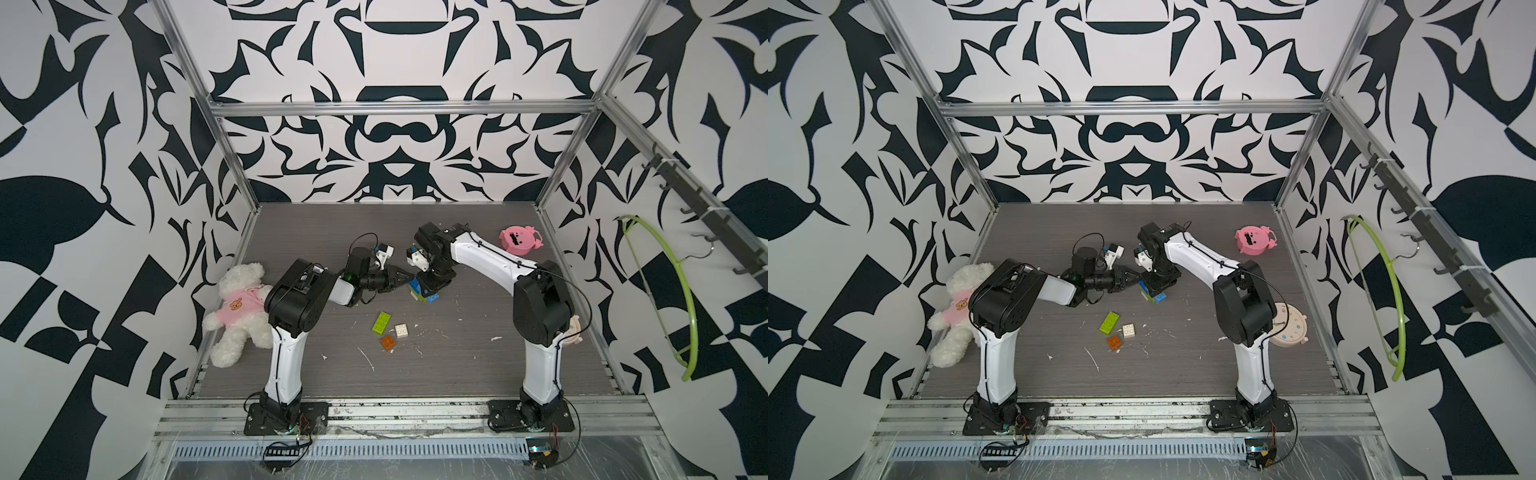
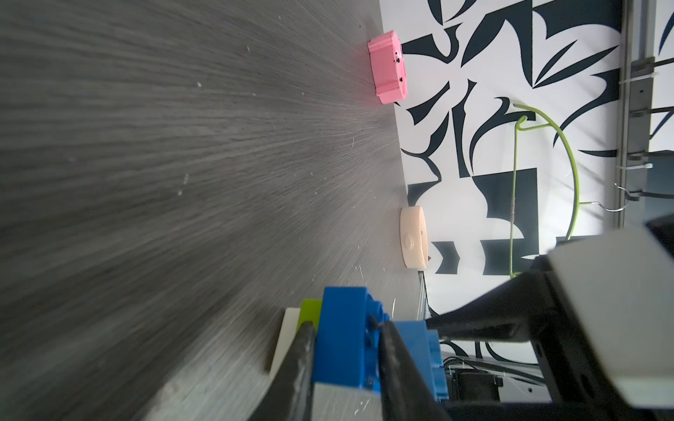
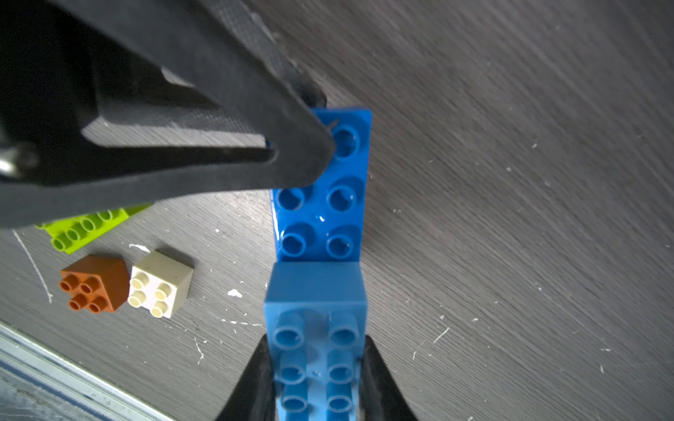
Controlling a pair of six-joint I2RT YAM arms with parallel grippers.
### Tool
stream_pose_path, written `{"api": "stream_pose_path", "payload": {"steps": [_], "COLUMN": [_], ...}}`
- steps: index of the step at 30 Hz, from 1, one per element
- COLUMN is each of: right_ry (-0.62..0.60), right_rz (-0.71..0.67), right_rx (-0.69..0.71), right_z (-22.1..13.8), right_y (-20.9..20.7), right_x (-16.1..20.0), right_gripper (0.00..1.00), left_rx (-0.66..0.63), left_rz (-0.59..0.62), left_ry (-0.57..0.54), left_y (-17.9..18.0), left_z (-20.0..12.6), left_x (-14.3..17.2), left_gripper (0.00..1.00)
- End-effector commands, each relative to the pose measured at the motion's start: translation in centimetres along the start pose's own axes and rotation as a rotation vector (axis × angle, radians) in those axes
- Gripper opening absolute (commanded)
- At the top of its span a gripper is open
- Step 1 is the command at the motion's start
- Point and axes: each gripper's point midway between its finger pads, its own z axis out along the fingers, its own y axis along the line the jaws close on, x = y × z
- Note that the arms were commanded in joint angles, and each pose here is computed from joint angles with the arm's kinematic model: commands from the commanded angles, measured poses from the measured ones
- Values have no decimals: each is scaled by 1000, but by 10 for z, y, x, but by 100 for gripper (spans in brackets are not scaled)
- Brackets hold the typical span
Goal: Assemble a heart with lego
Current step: Assemble the lego brick with the lego brick.
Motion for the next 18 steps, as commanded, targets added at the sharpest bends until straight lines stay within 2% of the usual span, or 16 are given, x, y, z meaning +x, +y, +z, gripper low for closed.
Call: {"api": "stream_pose_path", "payload": {"steps": [1,12,18], "right_ry": [66,164,188], "right_rz": [25,25,3], "right_rx": [-11,-24,-14], "right_z": [23,56,50], "right_y": [3,1,-1], "right_x": [6,15,12], "right_gripper": [0,0,0], "left_rx": [-11,-7,-14], "left_rz": [-21,-30,-32], "left_ry": [14,13,16], "left_y": [9,11,12], "left_z": [1,2,1], "left_x": [9,11,12], "left_gripper": [17,15,15]}}
